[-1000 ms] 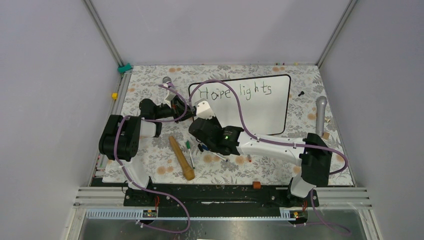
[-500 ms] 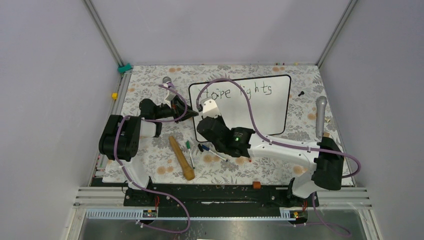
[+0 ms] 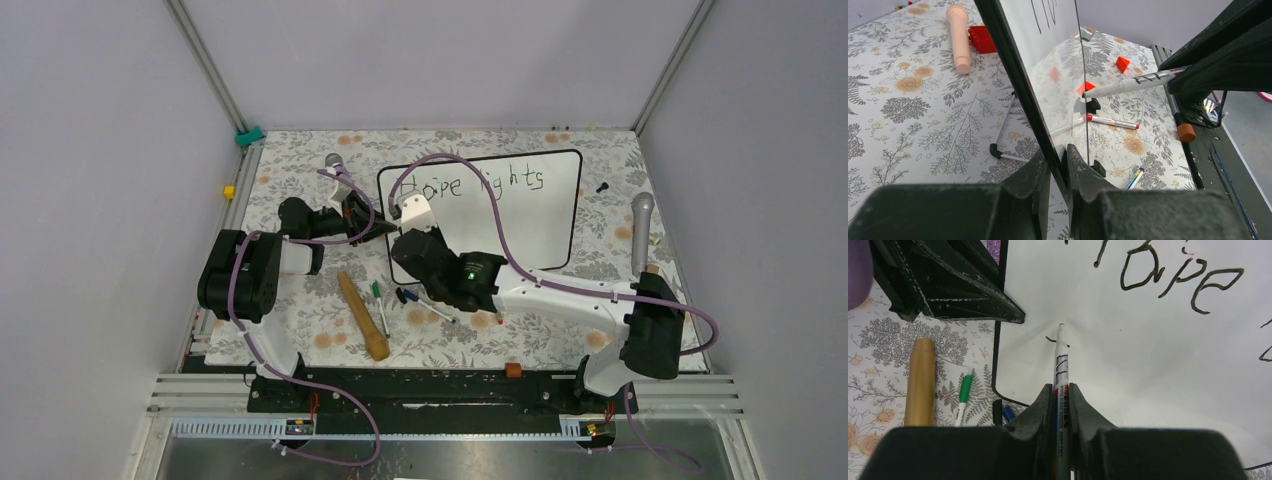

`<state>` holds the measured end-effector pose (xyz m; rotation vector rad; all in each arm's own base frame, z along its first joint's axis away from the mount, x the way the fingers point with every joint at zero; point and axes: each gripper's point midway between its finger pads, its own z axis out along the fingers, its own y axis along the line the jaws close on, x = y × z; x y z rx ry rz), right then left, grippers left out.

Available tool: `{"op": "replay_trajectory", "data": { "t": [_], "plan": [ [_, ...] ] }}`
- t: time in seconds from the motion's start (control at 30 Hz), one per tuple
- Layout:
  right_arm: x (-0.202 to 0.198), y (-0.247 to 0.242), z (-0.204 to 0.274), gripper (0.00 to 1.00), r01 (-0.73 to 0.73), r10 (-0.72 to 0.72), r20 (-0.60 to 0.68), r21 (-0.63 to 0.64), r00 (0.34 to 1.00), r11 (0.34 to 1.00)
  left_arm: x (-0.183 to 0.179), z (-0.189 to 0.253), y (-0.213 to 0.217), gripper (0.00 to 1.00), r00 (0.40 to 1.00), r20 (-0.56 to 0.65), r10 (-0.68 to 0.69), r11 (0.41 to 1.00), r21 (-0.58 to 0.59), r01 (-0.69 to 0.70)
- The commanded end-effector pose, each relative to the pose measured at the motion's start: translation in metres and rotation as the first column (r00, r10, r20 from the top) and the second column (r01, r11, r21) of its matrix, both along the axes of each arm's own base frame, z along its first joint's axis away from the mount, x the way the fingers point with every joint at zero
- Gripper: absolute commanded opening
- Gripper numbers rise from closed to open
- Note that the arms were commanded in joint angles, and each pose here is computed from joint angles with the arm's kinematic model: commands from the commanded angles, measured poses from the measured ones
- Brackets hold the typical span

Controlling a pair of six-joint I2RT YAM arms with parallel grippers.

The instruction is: Write a sentence on the whiteboard

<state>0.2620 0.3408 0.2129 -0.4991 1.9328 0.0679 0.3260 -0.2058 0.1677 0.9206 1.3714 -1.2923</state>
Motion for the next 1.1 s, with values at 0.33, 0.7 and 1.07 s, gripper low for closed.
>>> {"op": "replay_trajectory", "data": {
  "t": [0.33, 0.7, 1.07],
  "plan": [
    [0.019, 0.009, 0.004, 0.0, 0.021, -0.022, 0.001, 0.038, 1.0, 0.999, 0.002, 0.01, 0.001, 0.0, 0.972, 0.236, -0.002, 1.0, 0.018, -0.002],
    [0.009, 0.002, -0.015, 0.0, 0.013, -0.012, -0.062, 0.013, 0.998, 1.0, 0.001, 0.01, 0.002, 0.0, 0.972, 0.236, -0.003, 1.0, 0.019, -0.002],
    [-0.003, -0.005, -0.038, 0.0, 0.001, -0.001, -0.124, 0.005, 0.992, 1.0, 0.001, 0.01, 0.001, 0.0, 0.972, 0.236, -0.003, 1.0, 0.018, -0.001]
  ]
}}
